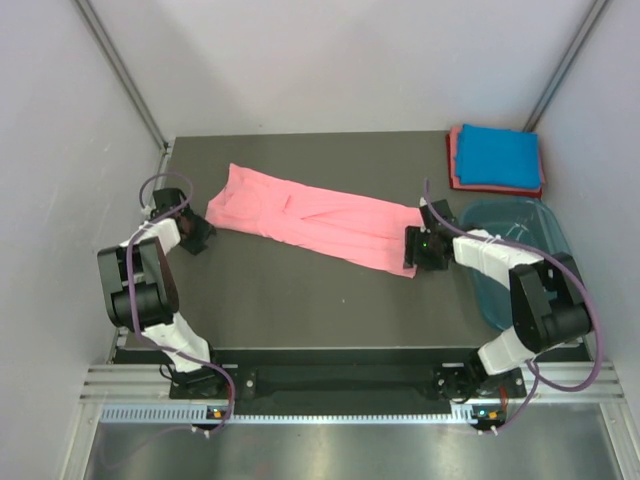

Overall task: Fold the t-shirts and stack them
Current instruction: Fold the tshirt

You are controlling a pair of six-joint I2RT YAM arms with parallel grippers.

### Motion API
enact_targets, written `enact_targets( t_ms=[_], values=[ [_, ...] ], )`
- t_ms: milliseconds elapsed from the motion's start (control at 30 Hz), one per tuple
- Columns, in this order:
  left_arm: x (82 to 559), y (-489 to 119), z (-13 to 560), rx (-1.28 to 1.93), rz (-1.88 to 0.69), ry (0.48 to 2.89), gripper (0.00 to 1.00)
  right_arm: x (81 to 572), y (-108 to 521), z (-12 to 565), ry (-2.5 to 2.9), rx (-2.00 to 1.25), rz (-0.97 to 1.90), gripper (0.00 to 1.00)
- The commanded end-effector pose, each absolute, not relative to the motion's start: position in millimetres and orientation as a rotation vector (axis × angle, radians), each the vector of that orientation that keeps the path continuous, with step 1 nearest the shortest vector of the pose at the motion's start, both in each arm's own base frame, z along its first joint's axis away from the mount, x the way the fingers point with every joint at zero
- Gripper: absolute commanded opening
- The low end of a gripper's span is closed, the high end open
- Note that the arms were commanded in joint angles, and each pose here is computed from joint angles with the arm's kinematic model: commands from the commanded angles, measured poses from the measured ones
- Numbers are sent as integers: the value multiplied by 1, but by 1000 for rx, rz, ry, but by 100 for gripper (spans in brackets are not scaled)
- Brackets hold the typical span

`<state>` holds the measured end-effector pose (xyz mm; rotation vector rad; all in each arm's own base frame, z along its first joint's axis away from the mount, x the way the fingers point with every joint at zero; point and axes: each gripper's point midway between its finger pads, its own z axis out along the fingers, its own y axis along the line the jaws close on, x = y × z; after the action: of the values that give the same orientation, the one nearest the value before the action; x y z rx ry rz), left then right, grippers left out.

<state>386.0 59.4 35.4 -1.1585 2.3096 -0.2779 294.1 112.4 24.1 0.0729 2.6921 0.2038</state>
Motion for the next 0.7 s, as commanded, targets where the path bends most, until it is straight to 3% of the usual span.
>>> enact_targets(
  t_ms=[0, 233, 367, 667],
  values=[
    [416, 64, 56, -1129, -345, 2138, 52, 301, 115, 35, 2611, 104, 205, 61],
    [421, 59, 62, -1117, -413, 2081, 54, 294, 115, 26, 2599, 144, 211, 61],
    [425, 60, 89, -1076, -430, 2009, 57, 293, 120, 25, 2605, 144, 225, 52],
    [432, 59, 65, -1105, -441, 2046, 58, 289, 129, 28, 2600, 148, 253, 38]
  ],
)
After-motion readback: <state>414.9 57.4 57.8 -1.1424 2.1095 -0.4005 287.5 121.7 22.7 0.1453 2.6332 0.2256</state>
